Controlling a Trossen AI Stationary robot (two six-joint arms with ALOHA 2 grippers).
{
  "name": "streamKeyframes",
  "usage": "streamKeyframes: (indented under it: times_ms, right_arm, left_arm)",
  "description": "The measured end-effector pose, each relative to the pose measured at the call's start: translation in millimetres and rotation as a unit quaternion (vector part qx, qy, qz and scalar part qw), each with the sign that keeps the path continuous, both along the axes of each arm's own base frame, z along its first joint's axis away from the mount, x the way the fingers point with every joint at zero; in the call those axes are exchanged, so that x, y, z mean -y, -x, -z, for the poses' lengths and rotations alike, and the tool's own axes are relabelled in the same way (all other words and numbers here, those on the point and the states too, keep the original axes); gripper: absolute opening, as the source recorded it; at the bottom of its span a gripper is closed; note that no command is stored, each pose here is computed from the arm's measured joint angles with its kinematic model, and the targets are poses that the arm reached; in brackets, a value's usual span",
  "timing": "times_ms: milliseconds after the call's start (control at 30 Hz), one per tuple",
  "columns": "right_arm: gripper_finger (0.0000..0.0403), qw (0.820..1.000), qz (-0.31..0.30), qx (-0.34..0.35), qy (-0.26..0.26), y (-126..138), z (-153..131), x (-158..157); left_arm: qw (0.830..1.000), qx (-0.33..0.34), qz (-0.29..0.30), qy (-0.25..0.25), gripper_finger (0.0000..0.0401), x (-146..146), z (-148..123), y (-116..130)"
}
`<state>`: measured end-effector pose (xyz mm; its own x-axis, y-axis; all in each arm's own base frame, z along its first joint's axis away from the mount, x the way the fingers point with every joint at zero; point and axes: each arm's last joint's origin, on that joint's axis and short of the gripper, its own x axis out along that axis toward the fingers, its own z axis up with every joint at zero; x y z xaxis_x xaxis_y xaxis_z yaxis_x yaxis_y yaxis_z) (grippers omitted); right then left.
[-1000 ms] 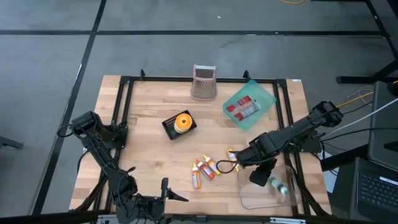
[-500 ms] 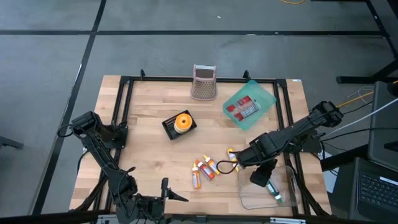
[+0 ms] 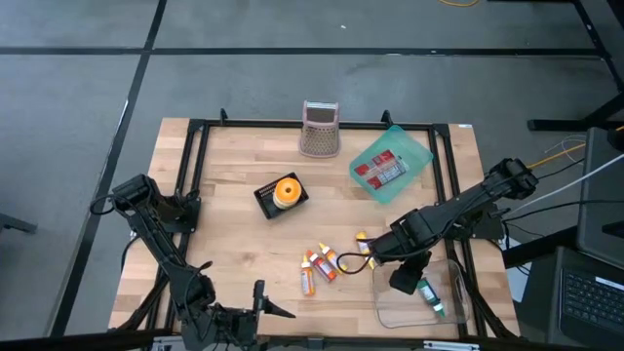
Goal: Pick & Place Food Item
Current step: Put the green food coloring bottle into the transparent bin
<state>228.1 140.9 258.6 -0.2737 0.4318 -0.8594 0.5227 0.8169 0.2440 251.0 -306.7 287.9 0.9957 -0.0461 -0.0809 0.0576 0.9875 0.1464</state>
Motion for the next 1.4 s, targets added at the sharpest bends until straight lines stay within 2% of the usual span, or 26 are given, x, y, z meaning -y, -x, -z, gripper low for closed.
streamKeyframes:
  times_ms: [233,400,1400]
  right_arm:
    - [0.0114,1.0,0.005,-0.021,-0.005,6,33,3]
    - [0.0114,1.0,0.005,-0.02,-0.006,9,45,4]
    - [0.0114,1.0,0.003,-0.018,-0.007,8,48,7]
  left_arm:
    - [1.0,0.0,0.0,0.0,0.0223,0,0,0]
    - [1.0,0.0,0.0,0.0,0.0223,0,0,0]
    - [1.0,-0.001,0.011,0.005,0.0223,1,0,0]
